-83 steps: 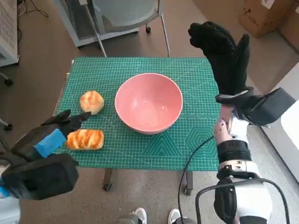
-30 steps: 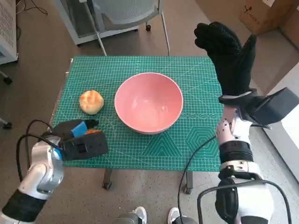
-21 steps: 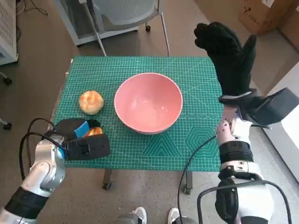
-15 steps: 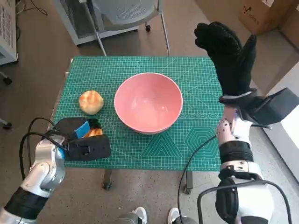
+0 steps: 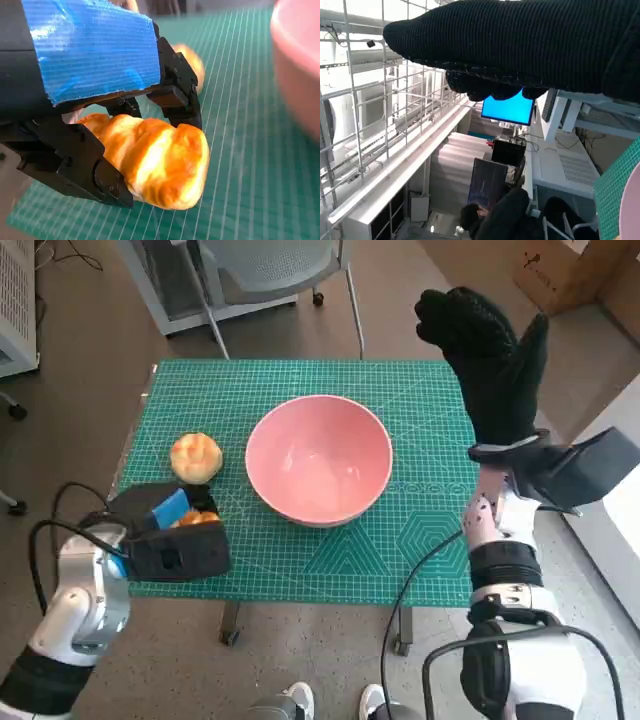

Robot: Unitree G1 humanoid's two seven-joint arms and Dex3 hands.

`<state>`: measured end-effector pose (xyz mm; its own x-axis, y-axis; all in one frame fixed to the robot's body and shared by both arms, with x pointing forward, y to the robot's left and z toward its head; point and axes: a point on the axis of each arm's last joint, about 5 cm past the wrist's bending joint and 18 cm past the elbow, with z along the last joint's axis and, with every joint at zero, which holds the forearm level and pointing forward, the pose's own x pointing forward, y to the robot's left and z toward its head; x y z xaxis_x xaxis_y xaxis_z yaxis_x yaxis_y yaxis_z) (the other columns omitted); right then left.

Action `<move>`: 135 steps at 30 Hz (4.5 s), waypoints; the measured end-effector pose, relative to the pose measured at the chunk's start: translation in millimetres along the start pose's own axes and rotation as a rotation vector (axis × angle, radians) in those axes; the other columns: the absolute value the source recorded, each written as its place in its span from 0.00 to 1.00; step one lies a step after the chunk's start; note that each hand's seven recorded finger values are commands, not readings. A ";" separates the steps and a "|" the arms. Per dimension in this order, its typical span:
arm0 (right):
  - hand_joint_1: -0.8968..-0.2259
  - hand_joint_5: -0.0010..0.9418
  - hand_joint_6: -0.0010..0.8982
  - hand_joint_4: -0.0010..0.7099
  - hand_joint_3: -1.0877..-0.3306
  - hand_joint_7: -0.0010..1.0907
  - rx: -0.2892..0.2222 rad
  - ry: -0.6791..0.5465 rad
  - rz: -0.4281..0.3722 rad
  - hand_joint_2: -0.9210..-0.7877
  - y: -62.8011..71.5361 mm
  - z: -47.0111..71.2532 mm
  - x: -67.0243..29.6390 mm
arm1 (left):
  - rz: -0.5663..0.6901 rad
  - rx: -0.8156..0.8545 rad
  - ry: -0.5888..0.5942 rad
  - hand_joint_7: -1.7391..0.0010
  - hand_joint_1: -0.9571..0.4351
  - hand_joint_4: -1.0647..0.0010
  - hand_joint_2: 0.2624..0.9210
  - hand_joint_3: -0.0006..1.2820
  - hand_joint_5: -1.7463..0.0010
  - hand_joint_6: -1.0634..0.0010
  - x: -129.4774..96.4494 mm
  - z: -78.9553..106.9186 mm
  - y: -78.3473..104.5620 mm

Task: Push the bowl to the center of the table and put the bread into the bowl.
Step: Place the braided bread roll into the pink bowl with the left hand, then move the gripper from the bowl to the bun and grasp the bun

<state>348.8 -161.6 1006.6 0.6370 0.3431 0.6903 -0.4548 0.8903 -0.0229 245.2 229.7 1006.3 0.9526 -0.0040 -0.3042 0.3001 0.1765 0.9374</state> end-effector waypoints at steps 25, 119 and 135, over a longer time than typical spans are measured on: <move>0.35 0.00 0.45 0.38 0.64 0.01 0.004 -0.013 0.013 0.00 -2.3 0.8 -2.4 | 0.459 0.028 -0.371 0.39 0.69 0.22 0.95 0.01 0.44 0.29 -25.3 69.4 67.1; 0.36 0.00 0.49 0.39 0.67 0.01 -0.002 -0.001 -0.018 0.00 -7.0 -0.3 -17.7 | 0.034 -0.031 -0.033 1.00 0.76 1.00 0.69 0.01 1.00 0.85 -5.1 8.2 64.6; 0.35 0.00 0.48 0.38 0.67 0.01 0.017 -0.001 -0.007 0.00 -6.0 -1.1 -16.3 | -0.032 -0.024 0.043 0.99 0.75 1.00 0.69 0.01 1.00 0.83 33.8 5.7 48.0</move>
<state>341.8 -172.3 994.7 0.6395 0.3361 0.6914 -0.4606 0.8876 -0.0055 292.1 232.4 1042.0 0.9394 0.0323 -0.3414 0.3285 0.2007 0.9229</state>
